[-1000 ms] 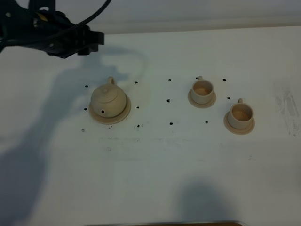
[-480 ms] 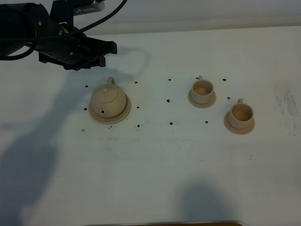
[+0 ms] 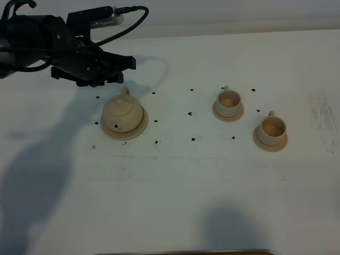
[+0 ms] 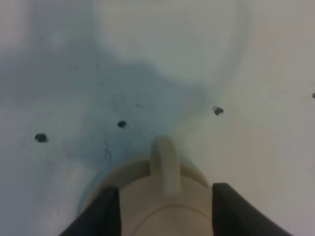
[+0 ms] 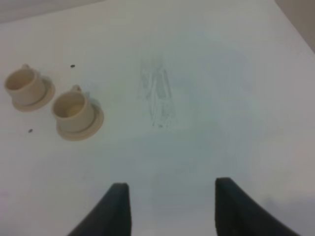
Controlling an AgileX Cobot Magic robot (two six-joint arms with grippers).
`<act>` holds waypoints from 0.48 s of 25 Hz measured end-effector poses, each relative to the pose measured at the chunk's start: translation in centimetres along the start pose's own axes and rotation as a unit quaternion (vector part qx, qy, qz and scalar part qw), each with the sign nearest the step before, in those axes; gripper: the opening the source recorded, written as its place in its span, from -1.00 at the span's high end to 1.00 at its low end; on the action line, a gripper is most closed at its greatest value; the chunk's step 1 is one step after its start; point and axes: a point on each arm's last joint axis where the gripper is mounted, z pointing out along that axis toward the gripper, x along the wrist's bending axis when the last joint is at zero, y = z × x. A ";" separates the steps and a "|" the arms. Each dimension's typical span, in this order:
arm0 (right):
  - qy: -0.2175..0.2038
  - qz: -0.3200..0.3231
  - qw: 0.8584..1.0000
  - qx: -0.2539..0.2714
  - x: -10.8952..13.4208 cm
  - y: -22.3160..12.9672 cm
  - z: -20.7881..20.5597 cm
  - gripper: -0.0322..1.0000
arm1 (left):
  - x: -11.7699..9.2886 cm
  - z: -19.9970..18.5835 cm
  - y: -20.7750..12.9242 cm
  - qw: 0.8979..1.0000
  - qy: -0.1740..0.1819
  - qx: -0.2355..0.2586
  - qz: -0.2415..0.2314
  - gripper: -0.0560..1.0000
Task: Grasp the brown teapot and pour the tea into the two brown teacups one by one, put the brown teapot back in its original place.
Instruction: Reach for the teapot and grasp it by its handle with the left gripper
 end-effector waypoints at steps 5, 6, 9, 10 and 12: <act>0.000 0.000 1.000 0.000 0.0 0.0 0.0 0.15 | -0.3 1.5 0.3 1.000 0.001 0.004 0.004 0.03; 0.000 0.000 1.000 0.000 0.0 0.0 0.0 0.15 | -0.4 1.7 0.4 1.000 0.000 0.002 0.005 0.02; 0.000 0.000 1.000 0.000 0.0 0.0 0.0 0.15 | -1.0 1.9 0.9 1.000 -0.005 -0.006 0.010 0.01; 0.000 0.000 1.000 0.000 0.0 0.0 0.0 0.15 | -1.1 2.0 1.0 1.000 -0.006 -0.007 0.011 0.01; 0.000 0.000 1.000 0.000 0.0 0.0 0.0 0.15 | -1.1 2.4 1.1 1.000 -0.006 -0.007 0.011 0.01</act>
